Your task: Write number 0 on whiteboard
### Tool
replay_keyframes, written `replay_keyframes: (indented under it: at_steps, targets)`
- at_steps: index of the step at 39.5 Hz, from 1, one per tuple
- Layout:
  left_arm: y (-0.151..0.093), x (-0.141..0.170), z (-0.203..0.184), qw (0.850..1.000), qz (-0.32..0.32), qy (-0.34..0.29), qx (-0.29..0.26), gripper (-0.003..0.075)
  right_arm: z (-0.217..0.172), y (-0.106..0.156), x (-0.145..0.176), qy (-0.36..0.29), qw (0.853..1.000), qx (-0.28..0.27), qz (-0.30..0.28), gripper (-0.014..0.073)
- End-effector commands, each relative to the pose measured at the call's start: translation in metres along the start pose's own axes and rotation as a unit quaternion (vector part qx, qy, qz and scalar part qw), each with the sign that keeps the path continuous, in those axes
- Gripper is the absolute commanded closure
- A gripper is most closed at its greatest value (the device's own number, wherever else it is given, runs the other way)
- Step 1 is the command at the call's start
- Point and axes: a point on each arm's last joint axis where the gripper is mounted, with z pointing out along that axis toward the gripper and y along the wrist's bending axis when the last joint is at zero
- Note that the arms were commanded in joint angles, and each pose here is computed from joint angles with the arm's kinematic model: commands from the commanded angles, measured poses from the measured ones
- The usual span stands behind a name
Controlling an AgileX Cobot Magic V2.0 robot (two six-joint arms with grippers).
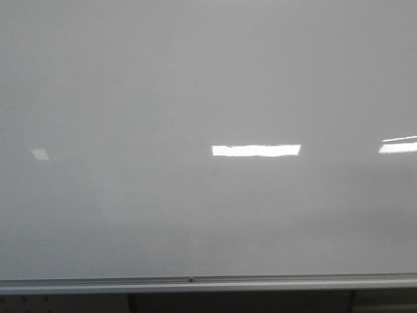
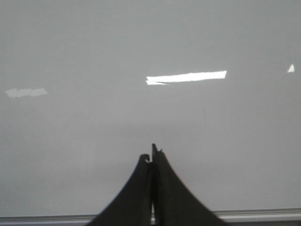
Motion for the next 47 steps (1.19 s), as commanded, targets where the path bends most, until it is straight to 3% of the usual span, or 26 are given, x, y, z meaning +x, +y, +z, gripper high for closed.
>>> replay_keyframes:
  at_steps: [1, 47]
  targets:
    - [0.0007, -0.0006, 0.0004, 0.999, -0.005, -0.037, -0.004, 0.0740, -0.0016, 0.0003, -0.0075, -0.045, 0.999, -0.001, -0.005, 0.0663]
    - [0.0008, -0.0010, 0.0004, 0.999, -0.005, -0.039, -0.004, 0.0740, -0.0017, 0.0004, -0.0092, -0.055, 0.998, -0.002, -0.005, 0.0663]
